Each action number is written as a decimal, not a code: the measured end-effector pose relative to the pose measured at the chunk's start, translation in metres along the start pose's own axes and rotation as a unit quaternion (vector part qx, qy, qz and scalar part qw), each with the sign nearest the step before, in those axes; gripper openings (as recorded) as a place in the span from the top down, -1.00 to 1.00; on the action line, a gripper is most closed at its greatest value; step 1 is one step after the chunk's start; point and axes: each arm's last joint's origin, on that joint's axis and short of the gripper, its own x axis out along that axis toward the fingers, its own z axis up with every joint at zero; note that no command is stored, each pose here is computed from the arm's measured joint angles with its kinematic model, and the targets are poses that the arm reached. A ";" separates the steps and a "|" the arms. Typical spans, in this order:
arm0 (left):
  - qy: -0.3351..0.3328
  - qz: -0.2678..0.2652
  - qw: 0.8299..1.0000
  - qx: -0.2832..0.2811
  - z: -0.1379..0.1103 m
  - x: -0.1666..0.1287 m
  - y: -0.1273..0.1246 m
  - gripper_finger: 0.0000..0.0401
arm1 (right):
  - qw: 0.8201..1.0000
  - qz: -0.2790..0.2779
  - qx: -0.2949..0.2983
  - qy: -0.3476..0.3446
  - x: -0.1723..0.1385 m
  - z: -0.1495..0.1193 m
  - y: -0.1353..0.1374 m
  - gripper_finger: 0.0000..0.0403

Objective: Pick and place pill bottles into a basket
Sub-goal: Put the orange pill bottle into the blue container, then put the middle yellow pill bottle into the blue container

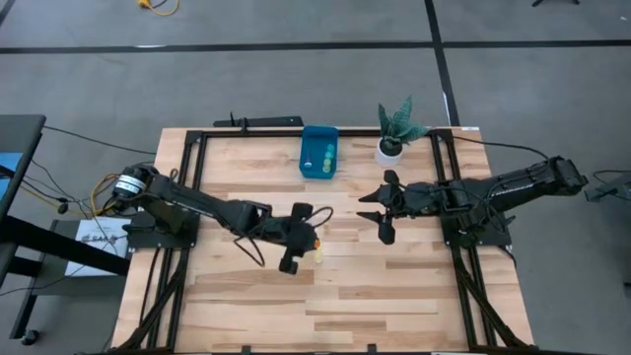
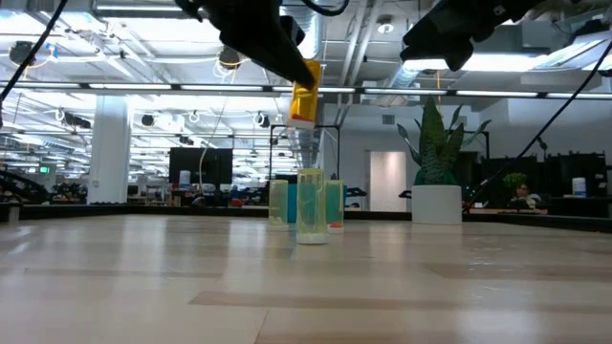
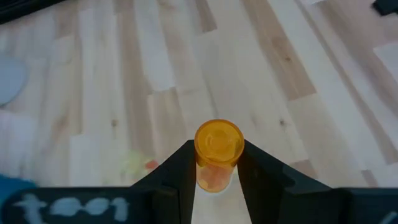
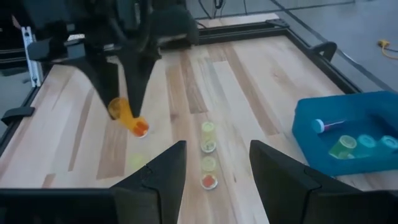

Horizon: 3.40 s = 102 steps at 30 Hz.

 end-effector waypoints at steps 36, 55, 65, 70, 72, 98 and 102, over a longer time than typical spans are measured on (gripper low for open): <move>-0.103 0.026 0.993 -0.052 -0.086 -0.061 0.232 0.54 | 0.998 -0.034 -0.042 0.023 0.005 -0.003 -0.015 0.16; -0.158 -0.012 0.982 -0.102 -0.171 -0.020 0.306 0.54 | 0.997 -0.066 -0.019 0.019 0.009 0.000 -0.032 0.16; -0.153 -0.024 0.982 -0.105 -0.168 -0.013 0.303 0.54 | 0.997 -0.076 -0.013 0.020 0.009 0.000 -0.037 0.16; -0.140 -0.033 0.984 -0.107 -0.165 -0.008 0.297 0.45 | 0.997 -0.076 -0.013 0.020 0.009 0.000 -0.037 0.16; -0.136 -0.030 0.985 -0.106 -0.164 -0.007 0.295 0.42 | 0.997 -0.076 -0.013 0.020 0.009 0.000 -0.037 0.16; -0.050 -0.178 0.963 -0.199 -0.159 -0.020 0.251 0.36 | 0.990 -0.083 0.009 0.111 0.039 -0.023 -0.035 0.16; -0.068 -0.210 0.960 -0.171 -0.135 -0.047 0.231 0.36 | 0.993 -0.079 0.019 0.085 0.051 -0.021 -0.030 0.16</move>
